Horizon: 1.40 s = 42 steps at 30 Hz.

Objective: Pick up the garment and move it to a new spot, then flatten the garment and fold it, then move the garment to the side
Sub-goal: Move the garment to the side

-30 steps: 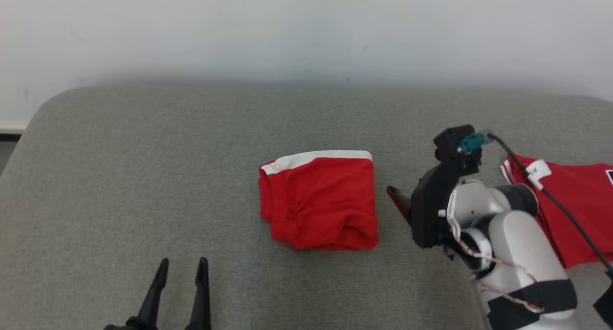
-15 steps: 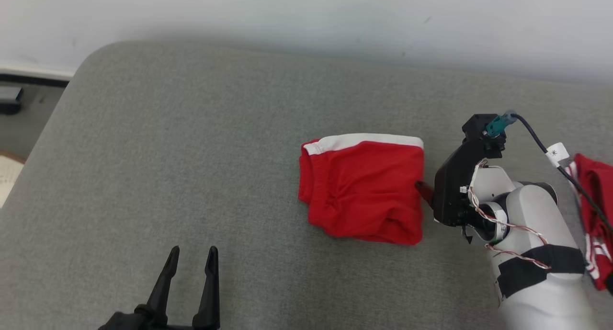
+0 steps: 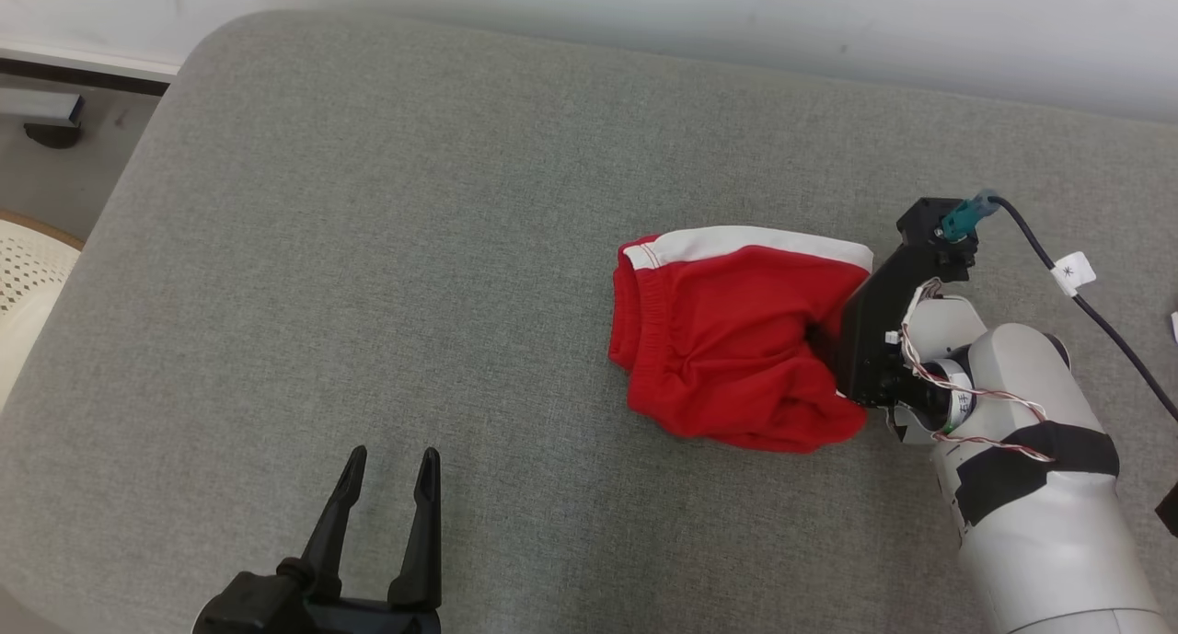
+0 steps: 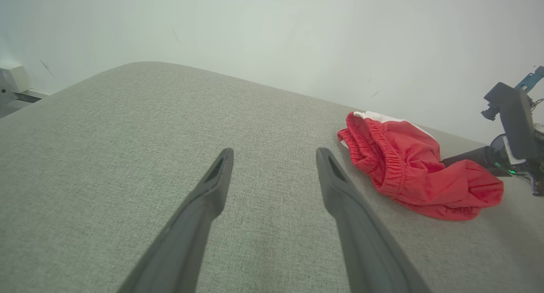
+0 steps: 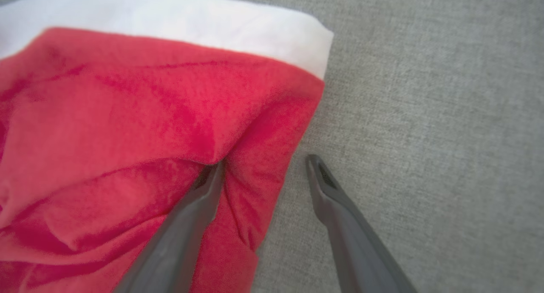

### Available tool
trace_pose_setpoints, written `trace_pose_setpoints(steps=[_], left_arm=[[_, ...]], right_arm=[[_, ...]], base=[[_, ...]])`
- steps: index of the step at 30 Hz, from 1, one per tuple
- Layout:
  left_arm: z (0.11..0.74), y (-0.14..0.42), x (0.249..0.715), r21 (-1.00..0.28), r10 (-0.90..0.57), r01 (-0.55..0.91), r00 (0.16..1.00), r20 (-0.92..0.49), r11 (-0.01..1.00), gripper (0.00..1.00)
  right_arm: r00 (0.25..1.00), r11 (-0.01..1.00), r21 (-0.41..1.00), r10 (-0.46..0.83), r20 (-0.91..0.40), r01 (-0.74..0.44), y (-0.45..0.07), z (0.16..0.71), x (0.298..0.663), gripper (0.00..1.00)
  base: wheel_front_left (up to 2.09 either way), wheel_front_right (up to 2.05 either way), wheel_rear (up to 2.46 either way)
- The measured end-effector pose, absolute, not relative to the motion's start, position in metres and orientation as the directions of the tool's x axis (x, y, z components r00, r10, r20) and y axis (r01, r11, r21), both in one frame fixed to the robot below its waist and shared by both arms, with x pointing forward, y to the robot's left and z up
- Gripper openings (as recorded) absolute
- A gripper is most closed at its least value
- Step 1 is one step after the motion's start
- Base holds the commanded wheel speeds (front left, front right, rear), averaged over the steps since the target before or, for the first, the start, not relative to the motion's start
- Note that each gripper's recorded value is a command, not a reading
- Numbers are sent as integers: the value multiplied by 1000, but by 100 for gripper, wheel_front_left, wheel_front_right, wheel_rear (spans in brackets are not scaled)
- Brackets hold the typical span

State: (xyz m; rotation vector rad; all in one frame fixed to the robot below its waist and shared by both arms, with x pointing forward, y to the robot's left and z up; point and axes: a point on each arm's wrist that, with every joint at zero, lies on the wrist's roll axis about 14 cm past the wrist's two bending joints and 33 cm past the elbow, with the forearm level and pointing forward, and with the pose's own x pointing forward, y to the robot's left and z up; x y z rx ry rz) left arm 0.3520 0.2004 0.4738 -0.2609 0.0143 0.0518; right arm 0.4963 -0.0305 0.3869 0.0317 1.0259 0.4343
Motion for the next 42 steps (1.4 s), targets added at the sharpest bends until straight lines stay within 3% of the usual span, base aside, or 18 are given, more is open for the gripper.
trace_pose_setpoints(steps=[1, 2, 3, 5, 6, 24, 35, 42], left_arm=[[473, 201, 352, -257, 51, -55, 998, -23, 965, 100], [473, 201, 353, -257, 51, -56, 998, -24, 965, 100], [473, 201, 354, -259, 50, -55, 998, -24, 964, 100], [473, 200, 356, -265, 49, -52, 999, -20, 963, 100], [474, 200, 357, -265, 45, -48, 999, -17, 963, 100], [491, 173, 378, -261, -49, 61, 997, 52, 963, 100], [501, 135, 392, -271, -164, 184, 982, 93, 945, 100], [501, 122, 397, -275, -211, 229, 973, 95, 934, 100]], right_arm=[[438, 914, 225, 365, -821, -339, -29, 386, 497, 98], [439, 913, 223, 364, -822, -340, -29, 385, 498, 62], [439, 914, 219, 362, -822, -343, -29, 385, 498, 50], [445, 912, 210, 360, -820, -351, -29, 387, 499, 11], [449, 912, 208, 361, -817, -354, -28, 387, 498, 0], [567, 932, 60, 267, -779, -356, -78, 422, 473, 0], [649, 950, -172, 41, -760, -261, -193, 472, 438, 0], [678, 936, -304, -109, -727, -175, -253, 487, 440, 0]], base=[[0, 0, 0], [0, 0, 0], [0, 0, 0], [0, 0, 0], [0, 0, 0], [0, 0, 0], [0, 0, 0], [0, 0, 0]])
